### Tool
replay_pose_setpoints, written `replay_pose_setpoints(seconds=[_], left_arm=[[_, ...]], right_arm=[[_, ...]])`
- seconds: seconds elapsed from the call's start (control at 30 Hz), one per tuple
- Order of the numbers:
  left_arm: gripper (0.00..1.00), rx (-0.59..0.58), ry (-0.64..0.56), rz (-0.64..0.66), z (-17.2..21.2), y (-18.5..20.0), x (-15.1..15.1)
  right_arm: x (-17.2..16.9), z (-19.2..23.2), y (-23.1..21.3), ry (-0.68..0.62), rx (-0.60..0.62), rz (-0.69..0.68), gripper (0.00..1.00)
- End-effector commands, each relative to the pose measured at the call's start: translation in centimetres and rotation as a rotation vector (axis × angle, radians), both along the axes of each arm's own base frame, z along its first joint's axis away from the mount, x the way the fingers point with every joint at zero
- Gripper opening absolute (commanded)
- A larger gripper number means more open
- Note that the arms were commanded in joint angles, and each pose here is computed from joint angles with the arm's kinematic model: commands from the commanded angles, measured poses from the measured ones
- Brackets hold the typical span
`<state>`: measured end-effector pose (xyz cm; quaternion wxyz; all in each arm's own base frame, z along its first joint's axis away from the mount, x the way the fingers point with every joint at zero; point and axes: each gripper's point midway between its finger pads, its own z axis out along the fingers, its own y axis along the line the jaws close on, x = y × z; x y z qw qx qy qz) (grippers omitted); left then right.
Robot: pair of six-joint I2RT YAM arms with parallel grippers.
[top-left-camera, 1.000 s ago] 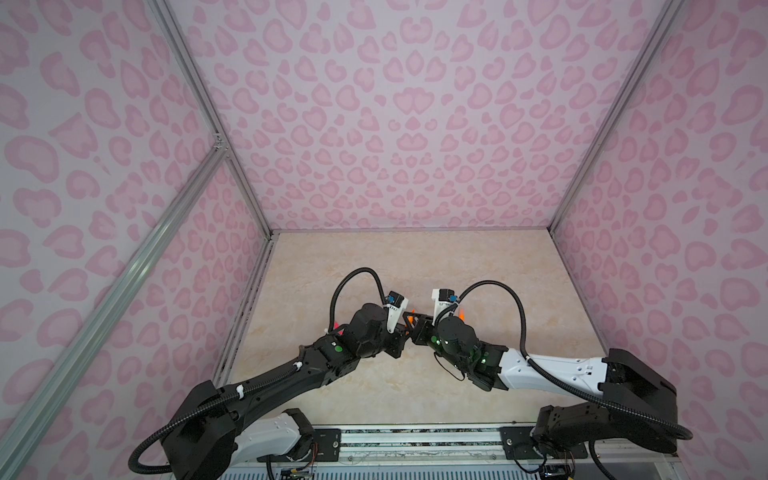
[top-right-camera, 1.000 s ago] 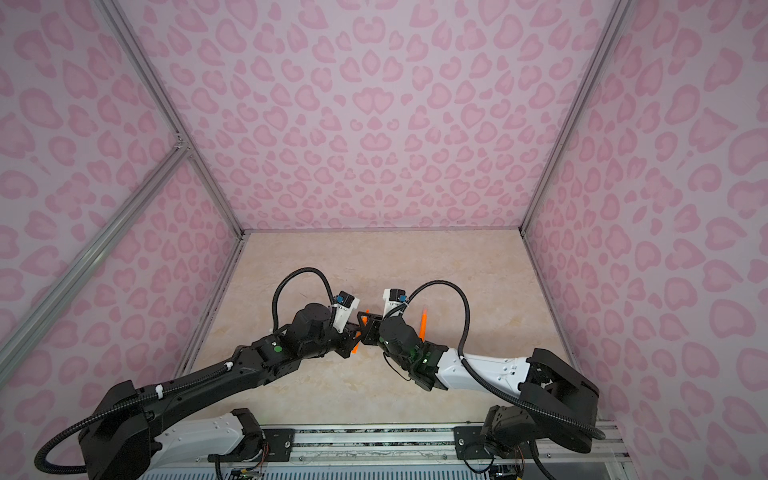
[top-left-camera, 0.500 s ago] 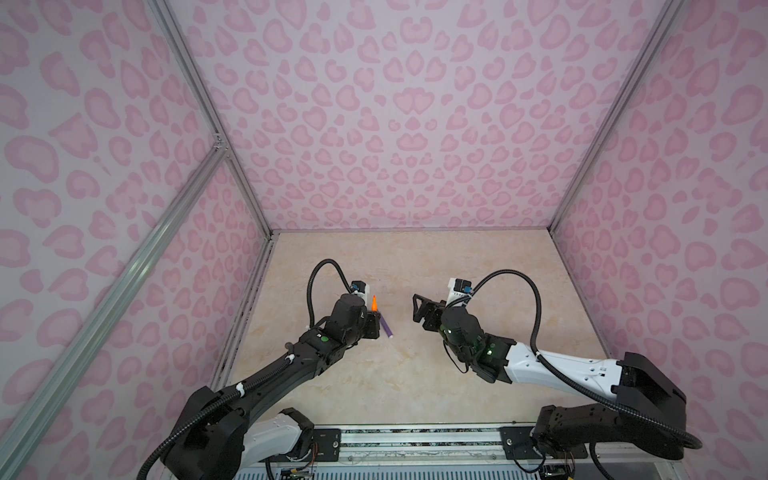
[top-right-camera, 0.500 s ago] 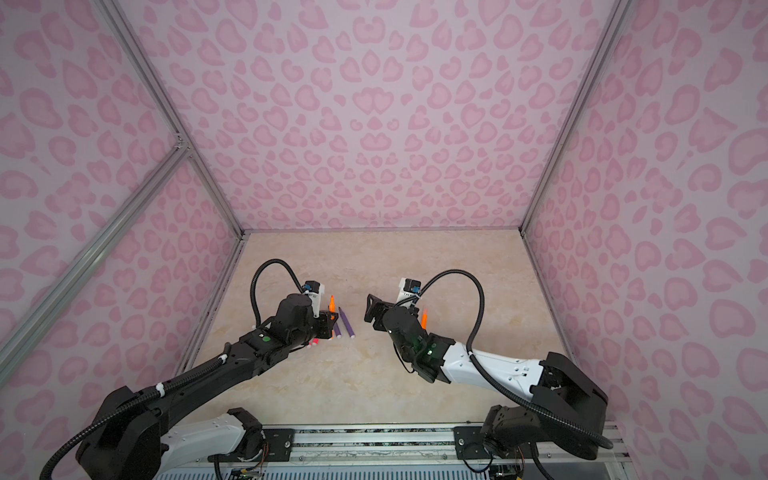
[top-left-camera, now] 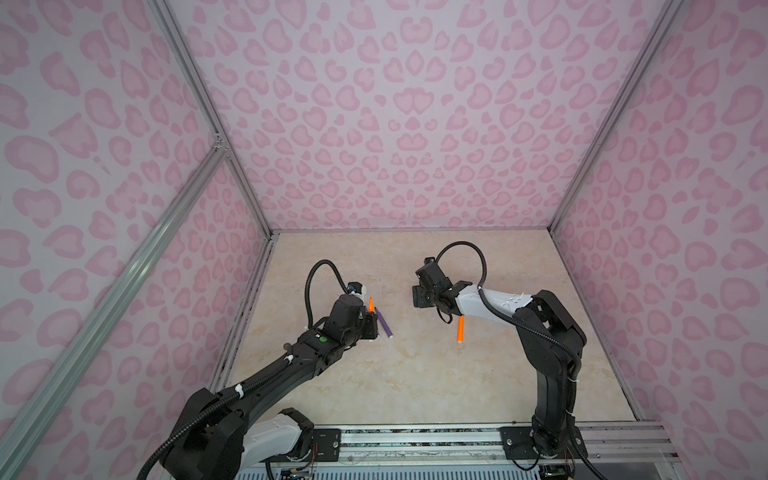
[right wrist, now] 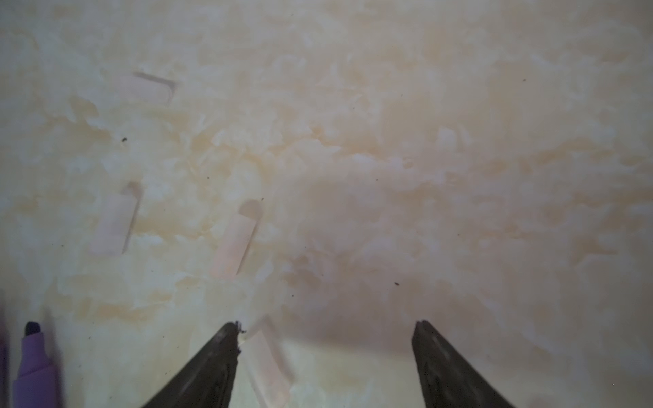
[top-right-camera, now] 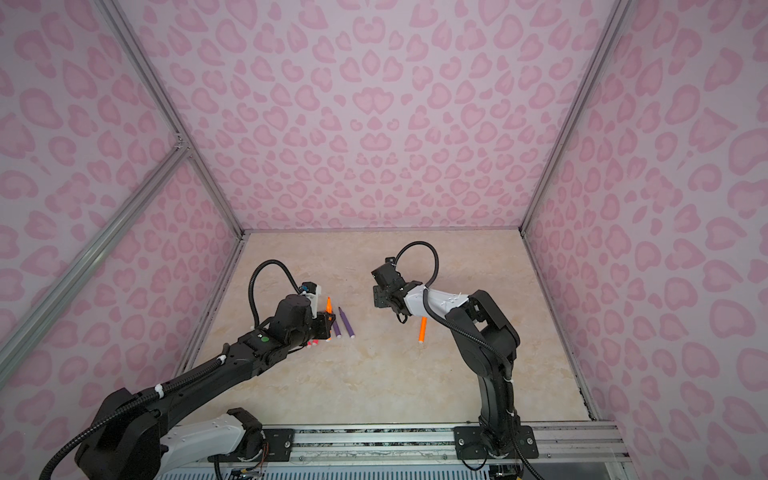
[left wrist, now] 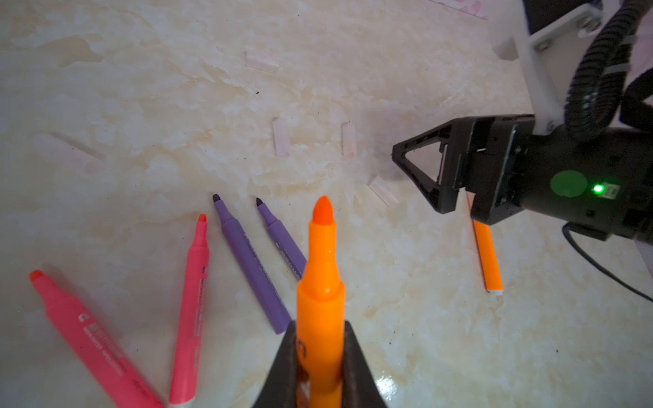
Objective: Insert the pens into the pen caps
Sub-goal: 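Lower the right gripper onto a translucent cap and grasp it while left holds marker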
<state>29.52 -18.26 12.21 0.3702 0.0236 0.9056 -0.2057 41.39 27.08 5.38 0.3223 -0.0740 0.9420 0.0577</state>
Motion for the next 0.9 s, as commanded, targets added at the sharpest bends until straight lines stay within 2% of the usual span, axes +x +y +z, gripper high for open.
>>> replay_pose_setpoints(seconds=[0.0,0.17,0.3,0.87], left_arm=[[0.04,-0.015,-0.016,-0.003,0.7,-0.3,0.3],[0.04,-0.017,-0.015,-0.007,0.7,-0.3,0.3],[0.04,-0.018,-0.01,-0.011,0.5,-0.4,0.3],[0.04,-0.014,-0.009,-0.016,0.7,-0.4,0.2]], right_arm=[[-1.2,-0.9,1.4,0.054,-0.004,0.118,0.79],[-1.5,-1.8,2.5,0.092,0.0,0.174,0.76],[-1.5,-3.0,2.7,0.13,-0.033,0.19,0.65],[-2.8,-4.4,3.2,0.17,-0.134,0.224,0.33]])
